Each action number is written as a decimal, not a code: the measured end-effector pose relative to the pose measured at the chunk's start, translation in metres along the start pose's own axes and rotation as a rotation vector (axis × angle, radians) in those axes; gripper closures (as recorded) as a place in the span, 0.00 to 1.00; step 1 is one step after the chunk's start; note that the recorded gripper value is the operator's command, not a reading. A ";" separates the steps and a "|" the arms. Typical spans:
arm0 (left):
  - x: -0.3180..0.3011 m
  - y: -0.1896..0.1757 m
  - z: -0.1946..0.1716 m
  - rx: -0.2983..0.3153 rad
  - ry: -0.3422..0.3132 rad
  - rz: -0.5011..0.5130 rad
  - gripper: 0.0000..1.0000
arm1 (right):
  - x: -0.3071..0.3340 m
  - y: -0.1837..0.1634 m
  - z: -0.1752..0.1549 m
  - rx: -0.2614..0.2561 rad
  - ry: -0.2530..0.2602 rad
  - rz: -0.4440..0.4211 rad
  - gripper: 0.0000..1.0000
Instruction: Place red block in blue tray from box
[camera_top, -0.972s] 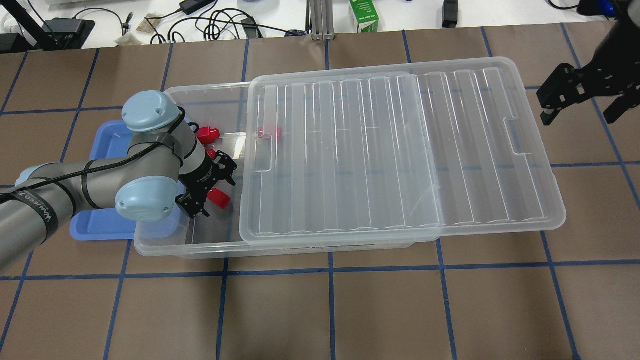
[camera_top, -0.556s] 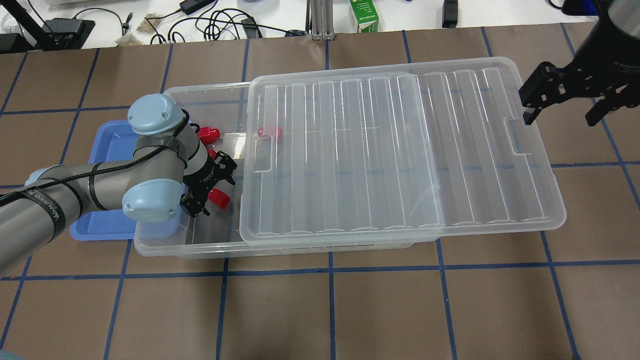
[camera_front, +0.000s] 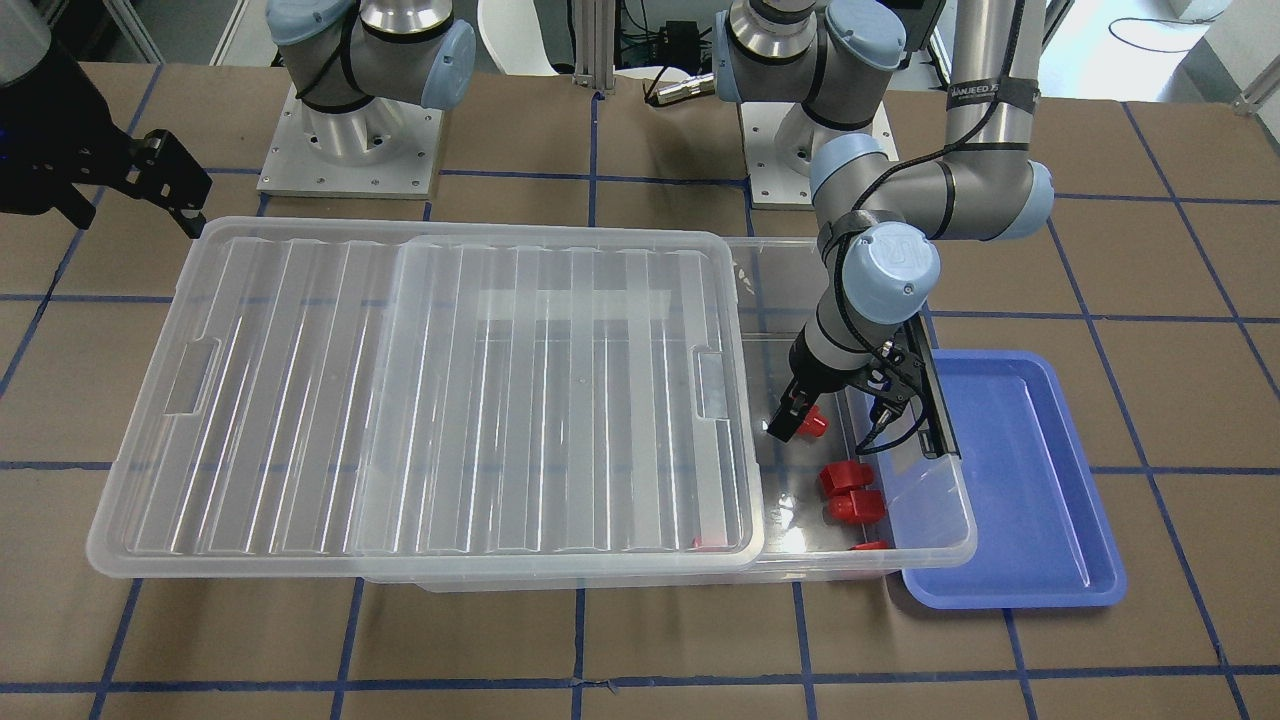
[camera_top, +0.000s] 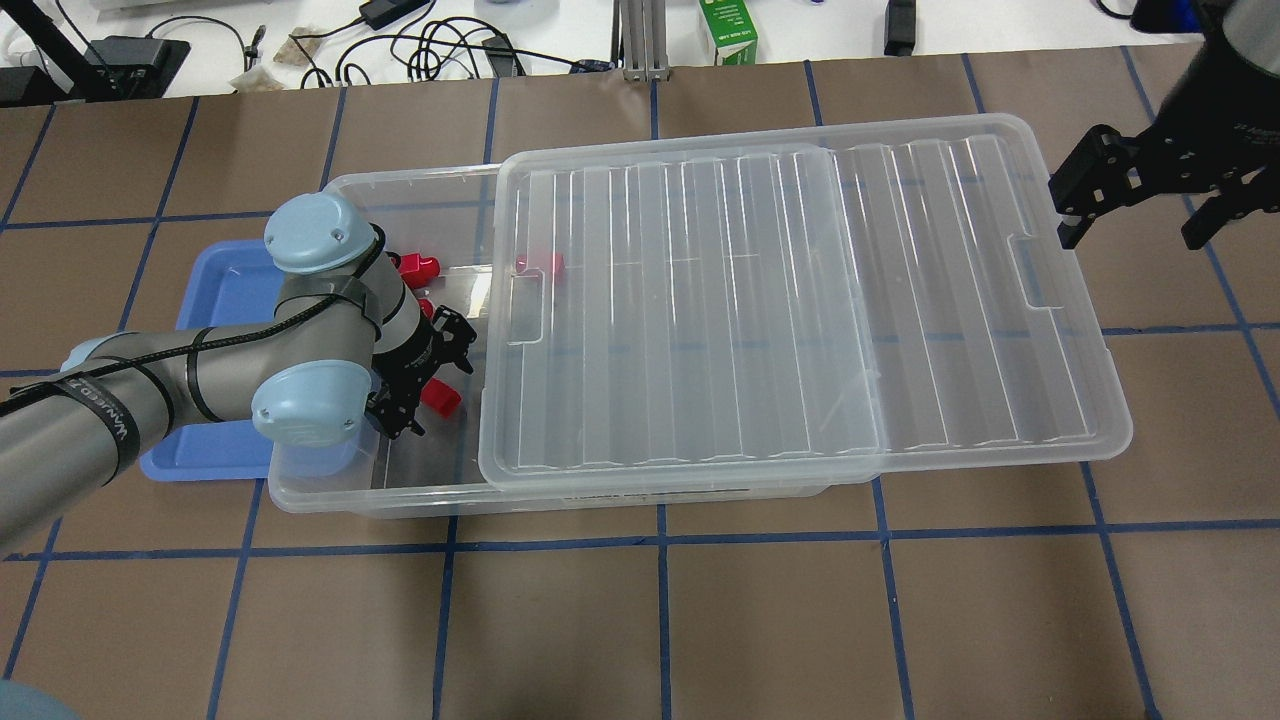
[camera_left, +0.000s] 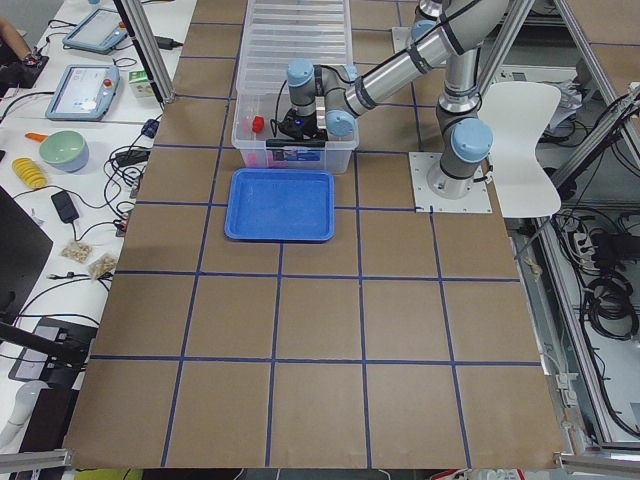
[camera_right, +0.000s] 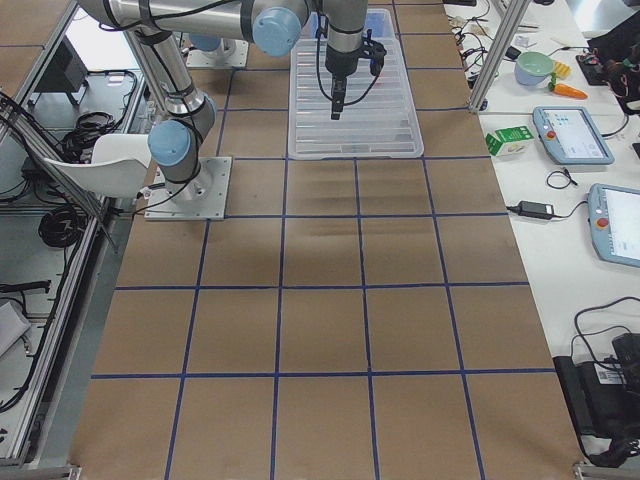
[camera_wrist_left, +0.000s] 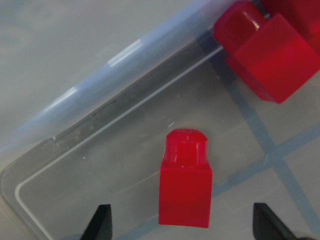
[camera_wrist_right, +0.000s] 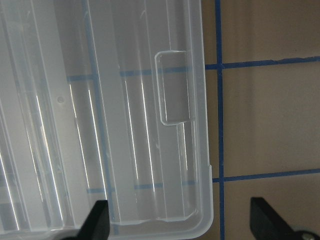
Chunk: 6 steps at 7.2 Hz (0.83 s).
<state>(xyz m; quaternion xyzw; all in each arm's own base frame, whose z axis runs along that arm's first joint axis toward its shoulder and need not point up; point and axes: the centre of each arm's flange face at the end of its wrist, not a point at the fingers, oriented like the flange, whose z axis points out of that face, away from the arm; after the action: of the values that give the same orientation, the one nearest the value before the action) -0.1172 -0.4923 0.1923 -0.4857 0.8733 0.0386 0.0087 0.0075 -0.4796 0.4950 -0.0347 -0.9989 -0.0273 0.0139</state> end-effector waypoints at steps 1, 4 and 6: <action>0.001 0.003 0.001 0.000 -0.003 -0.002 0.00 | 0.001 -0.001 0.001 -0.001 0.000 0.001 0.00; 0.002 0.009 0.003 -0.002 -0.007 -0.006 0.00 | 0.002 -0.001 0.001 -0.001 -0.001 0.004 0.00; 0.002 0.009 0.003 0.000 -0.009 -0.007 0.00 | 0.002 -0.001 0.001 0.000 -0.002 0.004 0.00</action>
<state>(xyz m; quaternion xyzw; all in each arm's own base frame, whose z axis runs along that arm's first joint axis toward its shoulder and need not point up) -0.1260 -0.4893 0.1895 -0.4884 0.8716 0.0410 0.0127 0.0053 -0.4807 0.4941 -0.0366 -0.9989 -0.0271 0.0130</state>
